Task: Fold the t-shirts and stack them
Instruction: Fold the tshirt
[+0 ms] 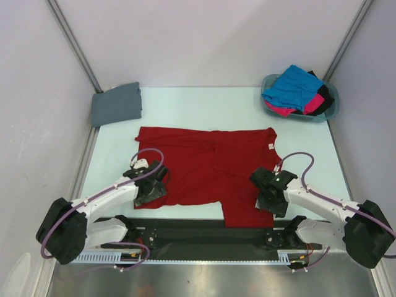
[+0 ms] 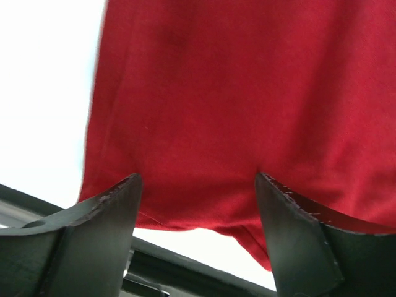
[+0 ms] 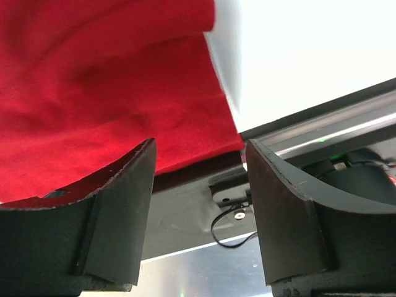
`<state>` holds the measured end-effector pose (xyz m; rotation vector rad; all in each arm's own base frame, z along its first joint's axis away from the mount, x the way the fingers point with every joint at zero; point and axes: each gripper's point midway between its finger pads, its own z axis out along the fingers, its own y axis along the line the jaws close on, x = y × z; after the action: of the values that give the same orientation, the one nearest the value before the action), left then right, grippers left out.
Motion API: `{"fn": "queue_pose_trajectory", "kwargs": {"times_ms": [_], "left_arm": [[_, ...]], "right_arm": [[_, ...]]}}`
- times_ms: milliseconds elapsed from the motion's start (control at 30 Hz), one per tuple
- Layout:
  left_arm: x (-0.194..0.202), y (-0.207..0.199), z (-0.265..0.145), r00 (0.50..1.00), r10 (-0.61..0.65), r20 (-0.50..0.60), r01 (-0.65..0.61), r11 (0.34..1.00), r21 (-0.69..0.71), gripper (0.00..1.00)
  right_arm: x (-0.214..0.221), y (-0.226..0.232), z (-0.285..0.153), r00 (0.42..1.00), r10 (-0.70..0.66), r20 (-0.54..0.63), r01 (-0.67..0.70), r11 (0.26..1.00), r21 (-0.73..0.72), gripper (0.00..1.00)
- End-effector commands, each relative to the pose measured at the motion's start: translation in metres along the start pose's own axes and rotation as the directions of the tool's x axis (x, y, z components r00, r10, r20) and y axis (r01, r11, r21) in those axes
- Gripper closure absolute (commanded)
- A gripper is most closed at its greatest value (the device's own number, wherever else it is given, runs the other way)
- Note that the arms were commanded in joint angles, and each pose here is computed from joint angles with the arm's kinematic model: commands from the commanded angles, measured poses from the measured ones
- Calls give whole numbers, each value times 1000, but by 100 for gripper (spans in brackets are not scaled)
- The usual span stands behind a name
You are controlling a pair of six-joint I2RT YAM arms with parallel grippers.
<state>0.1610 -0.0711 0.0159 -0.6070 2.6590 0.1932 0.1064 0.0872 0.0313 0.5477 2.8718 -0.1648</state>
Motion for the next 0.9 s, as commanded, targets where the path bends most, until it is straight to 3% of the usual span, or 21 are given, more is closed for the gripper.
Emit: {"fn": "queue_pose_trajectory", "kwargs": {"times_ms": [0, 233, 367, 567, 767, 867], "left_arm": [[1, -11, -5, 1000, 1, -5, 0, 996, 87, 23], [3, -8, -5, 1000, 11, -7, -11, 997, 80, 25], [5, -6, -4, 1000, 15, -15, -14, 997, 70, 26], [6, -3, -6, 1000, 7, -15, -6, 997, 71, 26], [2, -4, -10, 1000, -1, -2, 1, 996, 84, 28], [-2, -4, -15, 1000, -2, 13, 1, 996, 90, 30]], "right_arm": [[7, 7, 8, 999, 48, -20, -49, 998, -40, 36], [9, 11, 17, 997, 77, 9, -76, 993, -88, 45], [15, 9, 22, 997, 76, 6, -75, 991, -107, 59], [17, 9, 22, 997, 76, 8, -75, 990, -117, 72], [15, 15, 18, 998, 59, 14, -57, 987, -150, 100], [12, 23, 10, 999, 43, 23, -37, 981, -192, 100]]}}
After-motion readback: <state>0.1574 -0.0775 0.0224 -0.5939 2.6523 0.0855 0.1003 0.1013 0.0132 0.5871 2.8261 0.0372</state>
